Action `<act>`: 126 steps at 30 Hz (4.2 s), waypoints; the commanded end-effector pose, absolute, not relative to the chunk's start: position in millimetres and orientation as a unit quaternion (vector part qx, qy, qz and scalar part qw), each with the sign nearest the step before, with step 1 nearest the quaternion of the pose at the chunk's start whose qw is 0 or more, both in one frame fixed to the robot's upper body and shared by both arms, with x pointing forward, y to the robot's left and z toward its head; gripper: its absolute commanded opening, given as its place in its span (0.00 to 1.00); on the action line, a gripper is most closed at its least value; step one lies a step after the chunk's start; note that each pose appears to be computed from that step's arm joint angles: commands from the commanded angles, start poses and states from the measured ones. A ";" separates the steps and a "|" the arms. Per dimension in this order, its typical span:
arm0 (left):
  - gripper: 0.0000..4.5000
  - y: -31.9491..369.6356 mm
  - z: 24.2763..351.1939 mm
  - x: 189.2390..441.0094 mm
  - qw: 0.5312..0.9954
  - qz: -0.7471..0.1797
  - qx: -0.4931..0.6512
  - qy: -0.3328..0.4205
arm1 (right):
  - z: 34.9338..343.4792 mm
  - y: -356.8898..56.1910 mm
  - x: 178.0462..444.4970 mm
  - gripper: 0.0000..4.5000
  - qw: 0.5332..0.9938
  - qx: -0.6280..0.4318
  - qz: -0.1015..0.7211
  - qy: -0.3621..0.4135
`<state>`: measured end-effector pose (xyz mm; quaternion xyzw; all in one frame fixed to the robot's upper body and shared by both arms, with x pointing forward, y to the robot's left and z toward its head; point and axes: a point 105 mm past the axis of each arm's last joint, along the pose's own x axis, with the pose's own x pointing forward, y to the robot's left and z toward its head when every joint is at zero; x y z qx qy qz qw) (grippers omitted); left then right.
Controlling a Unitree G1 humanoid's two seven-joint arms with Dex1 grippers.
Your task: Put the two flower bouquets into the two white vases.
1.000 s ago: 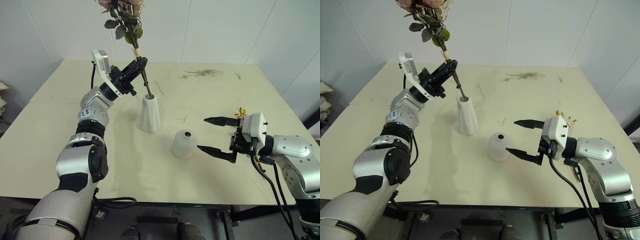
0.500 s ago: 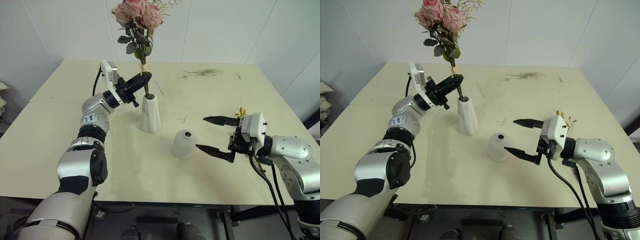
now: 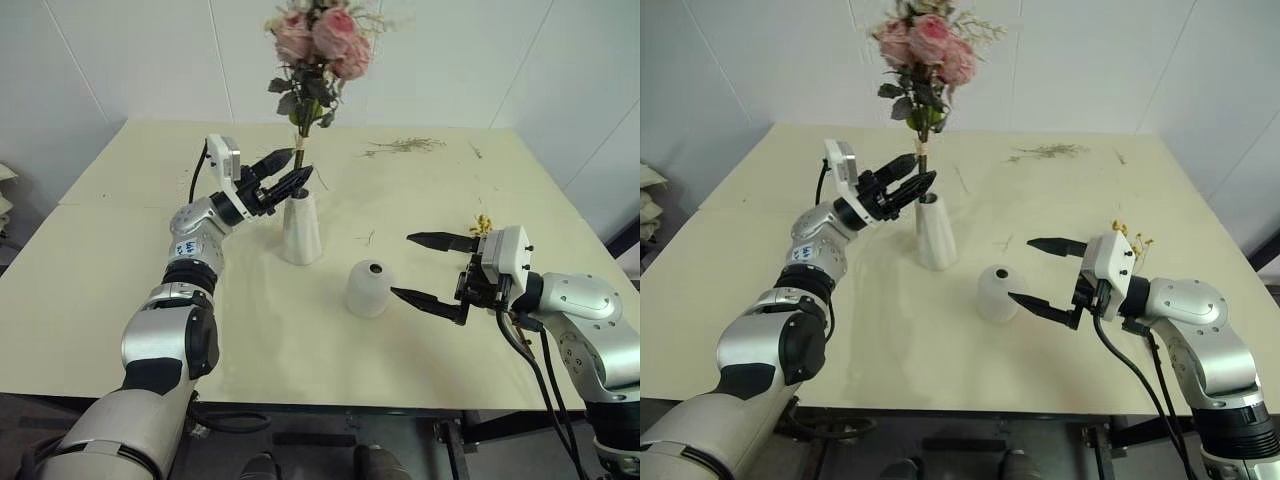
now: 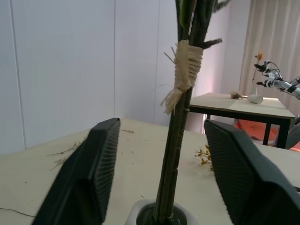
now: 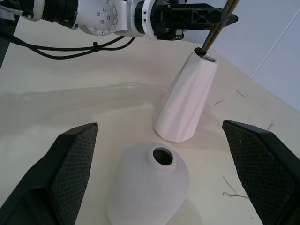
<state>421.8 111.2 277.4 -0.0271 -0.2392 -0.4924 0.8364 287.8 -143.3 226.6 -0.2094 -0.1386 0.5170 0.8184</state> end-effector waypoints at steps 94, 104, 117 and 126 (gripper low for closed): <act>0.01 119.1 316.9 425.8 0.845 -0.498 0.037 -0.192 | 228.0 -131.4 284.6 1.00 0.823 -0.193 0.506 -0.171; 0.01 117.8 304.7 424.4 0.840 -0.498 -0.001 -0.216 | 229.7 -132.9 284.2 1.00 0.824 -0.194 0.504 -0.172; 0.01 116.6 303.8 420.2 0.829 -0.501 -0.018 -0.249 | 231.7 -132.1 284.3 1.00 0.823 -0.193 0.504 -0.176; 0.01 116.9 291.7 419.0 0.828 -0.501 -0.021 -0.252 | 265.9 -143.1 283.9 1.00 0.833 -0.167 0.483 -0.210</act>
